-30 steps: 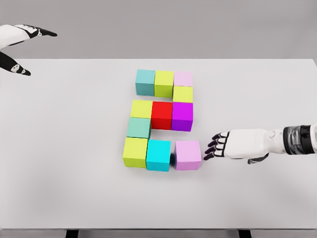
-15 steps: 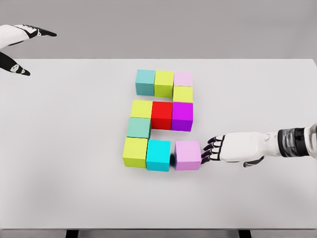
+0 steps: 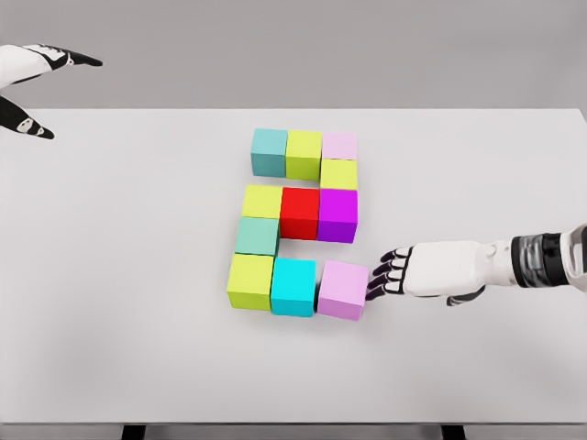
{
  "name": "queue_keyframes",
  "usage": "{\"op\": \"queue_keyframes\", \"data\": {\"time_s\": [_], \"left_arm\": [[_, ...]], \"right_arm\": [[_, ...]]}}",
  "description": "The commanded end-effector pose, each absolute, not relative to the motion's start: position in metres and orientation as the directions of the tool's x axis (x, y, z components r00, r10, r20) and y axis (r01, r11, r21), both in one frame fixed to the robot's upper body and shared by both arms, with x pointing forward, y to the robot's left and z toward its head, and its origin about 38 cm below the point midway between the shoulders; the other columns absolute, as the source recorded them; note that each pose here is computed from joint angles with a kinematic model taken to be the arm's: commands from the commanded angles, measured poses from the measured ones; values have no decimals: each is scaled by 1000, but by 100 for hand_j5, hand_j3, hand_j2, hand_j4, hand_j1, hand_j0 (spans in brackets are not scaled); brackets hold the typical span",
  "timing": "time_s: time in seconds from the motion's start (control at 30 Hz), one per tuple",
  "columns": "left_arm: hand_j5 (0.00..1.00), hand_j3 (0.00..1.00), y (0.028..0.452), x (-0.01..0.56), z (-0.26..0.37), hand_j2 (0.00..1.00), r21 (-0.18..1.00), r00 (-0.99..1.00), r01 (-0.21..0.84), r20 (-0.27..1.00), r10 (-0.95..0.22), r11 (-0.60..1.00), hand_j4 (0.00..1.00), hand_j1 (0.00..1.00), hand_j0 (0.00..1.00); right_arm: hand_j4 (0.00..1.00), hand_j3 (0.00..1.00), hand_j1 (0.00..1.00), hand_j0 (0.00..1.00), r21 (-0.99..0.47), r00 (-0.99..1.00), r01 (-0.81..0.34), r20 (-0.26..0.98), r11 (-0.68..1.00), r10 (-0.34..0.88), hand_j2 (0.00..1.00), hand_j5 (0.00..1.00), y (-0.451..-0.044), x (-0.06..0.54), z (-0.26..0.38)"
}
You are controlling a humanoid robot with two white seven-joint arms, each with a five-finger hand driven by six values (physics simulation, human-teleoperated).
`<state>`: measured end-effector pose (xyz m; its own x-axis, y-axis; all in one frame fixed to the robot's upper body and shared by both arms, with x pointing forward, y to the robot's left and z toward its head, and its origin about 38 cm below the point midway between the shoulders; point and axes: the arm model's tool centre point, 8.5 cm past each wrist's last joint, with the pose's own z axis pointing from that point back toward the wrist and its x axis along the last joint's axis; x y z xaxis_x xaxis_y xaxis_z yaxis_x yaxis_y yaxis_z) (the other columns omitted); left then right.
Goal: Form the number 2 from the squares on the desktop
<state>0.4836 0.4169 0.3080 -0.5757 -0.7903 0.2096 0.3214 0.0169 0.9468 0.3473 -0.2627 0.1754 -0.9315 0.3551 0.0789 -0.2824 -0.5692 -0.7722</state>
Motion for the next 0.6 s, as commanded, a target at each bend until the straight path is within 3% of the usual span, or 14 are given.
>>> {"op": "queue_keyframes", "data": {"time_s": [0.0, 0.57], "left_arm": [[100, 100, 419, 484, 309, 100, 947, -571, 321, 216, -792, 27, 100, 100, 100], [100, 100, 419, 484, 308, 100, 947, -570, 321, 218, -792, 30, 100, 100, 100]], "right_arm": [[100, 100, 100, 100, -773, -930, -287, 82, -566, 360, 100, 100, -264, 348, 176], [100, 100, 100, 100, -786, -935, -267, 72, -557, 347, 100, 100, -256, 351, 181]]}}
